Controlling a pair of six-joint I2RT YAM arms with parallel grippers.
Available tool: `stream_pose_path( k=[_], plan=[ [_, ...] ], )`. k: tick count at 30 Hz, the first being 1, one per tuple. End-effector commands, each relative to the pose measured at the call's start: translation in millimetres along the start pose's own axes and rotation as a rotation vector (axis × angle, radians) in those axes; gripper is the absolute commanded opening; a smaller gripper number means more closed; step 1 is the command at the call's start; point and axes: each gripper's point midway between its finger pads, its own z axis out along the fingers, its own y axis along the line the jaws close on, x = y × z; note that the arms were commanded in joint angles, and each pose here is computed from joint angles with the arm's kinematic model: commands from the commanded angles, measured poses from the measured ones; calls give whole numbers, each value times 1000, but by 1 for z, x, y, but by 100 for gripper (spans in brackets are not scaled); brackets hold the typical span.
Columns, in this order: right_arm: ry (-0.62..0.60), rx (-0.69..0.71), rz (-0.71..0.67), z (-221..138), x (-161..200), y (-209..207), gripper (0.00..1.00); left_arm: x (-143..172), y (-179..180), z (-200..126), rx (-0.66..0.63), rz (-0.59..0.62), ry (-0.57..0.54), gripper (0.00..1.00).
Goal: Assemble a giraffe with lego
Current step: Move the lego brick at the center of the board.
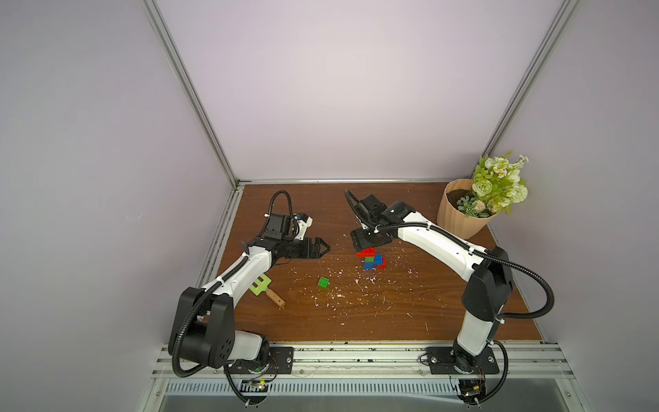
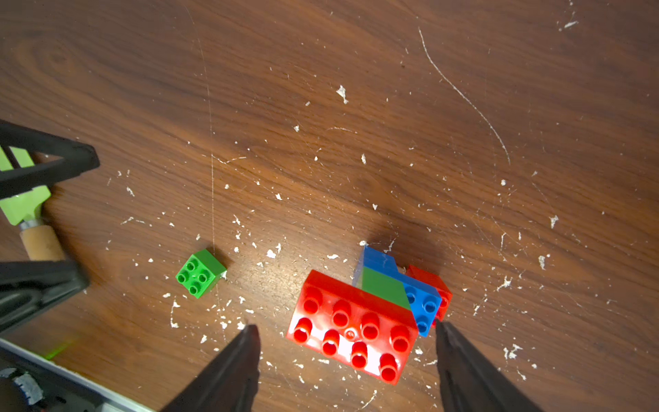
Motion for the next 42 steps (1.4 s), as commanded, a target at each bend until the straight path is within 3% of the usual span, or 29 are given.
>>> stream_pose_path(
  k=[1, 7, 14, 27, 42],
  plan=[
    [-79, -63, -100, -36, -5, 25, 79, -2, -1, -1, -6, 11, -6, 100],
    [-93, -119, -242, -49, 8, 66, 77, -9, 9, -8, -8, -27, -35, 100],
    [-126, -202, -362, -35, 27, 109, 72, -13, 30, -13, -72, -74, -54, 100],
    [-113, -283, -520, 33, 57, 152, 57, -15, 56, -18, -169, -124, -62, 100],
    [-52, -279, -579, 94, 77, 168, 56, -13, 79, -22, -219, -192, -61, 99]
  ],
)
